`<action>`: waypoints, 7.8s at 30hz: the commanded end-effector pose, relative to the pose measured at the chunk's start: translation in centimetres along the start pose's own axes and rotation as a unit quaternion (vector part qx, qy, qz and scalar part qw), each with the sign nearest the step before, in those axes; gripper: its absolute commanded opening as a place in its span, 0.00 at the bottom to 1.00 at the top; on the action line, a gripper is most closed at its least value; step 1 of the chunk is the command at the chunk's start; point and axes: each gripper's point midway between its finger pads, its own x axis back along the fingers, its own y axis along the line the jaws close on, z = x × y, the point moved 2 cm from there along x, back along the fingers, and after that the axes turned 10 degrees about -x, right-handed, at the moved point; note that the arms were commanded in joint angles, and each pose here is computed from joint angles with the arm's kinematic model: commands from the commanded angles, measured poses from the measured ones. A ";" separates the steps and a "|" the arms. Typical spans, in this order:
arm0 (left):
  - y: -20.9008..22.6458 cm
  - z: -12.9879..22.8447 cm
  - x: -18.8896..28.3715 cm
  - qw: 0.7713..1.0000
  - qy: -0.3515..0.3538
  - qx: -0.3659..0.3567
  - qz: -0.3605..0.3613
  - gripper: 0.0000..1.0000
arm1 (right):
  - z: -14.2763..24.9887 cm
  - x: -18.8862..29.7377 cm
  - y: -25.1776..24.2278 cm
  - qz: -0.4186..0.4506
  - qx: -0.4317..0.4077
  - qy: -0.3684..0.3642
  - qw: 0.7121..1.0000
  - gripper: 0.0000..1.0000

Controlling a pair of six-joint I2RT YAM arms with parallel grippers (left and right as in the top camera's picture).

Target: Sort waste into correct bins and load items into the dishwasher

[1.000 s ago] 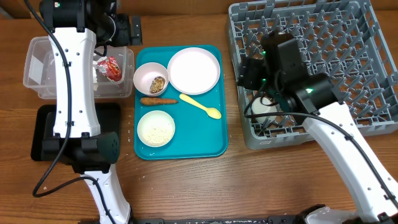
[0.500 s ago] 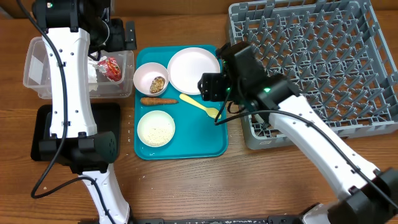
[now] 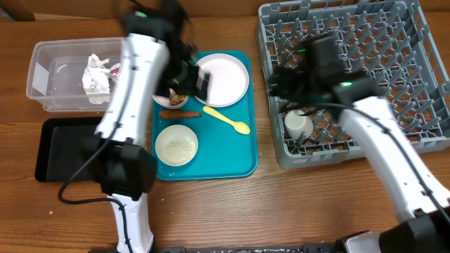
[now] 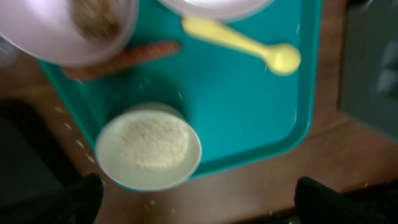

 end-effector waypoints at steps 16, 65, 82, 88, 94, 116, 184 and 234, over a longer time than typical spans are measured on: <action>-3.5 5.3 -7.7 0.994 -0.008 0.062 -0.085 0.78 | -3.8 3.8 -4.4 0.027 -0.025 -0.049 0.998 0.78; -3.0 2.1 1.2 0.996 -0.083 0.007 0.007 0.04 | -3.6 3.9 -5.2 0.049 -0.028 -0.049 0.997 0.78; 13.0 7.8 6.5 0.974 -0.153 0.097 0.136 0.04 | -3.4 3.8 -5.3 0.052 -0.031 -0.044 0.997 0.77; 15.5 9.3 6.0 0.930 -0.260 0.061 0.253 0.04 | -3.2 3.8 -5.4 0.054 -0.034 -0.041 0.997 0.77; 17.6 11.4 4.8 0.881 -0.354 0.059 0.310 0.04 | -3.3 3.8 -5.4 0.053 -0.033 -0.041 0.997 0.77; 21.8 13.9 2.8 0.785 -0.506 0.124 0.335 0.04 | -3.1 3.8 -5.5 0.056 -0.034 -0.038 0.997 0.77; 5.7 0.2 -0.1 0.960 -0.194 0.031 0.201 0.04 | -2.4 3.9 -6.3 0.076 -0.037 -0.026 0.996 0.77; 16.2 -1.7 10.7 0.934 -0.262 0.237 0.052 1.00 | 11.4 -10.3 8.3 -0.023 0.116 0.120 0.986 0.66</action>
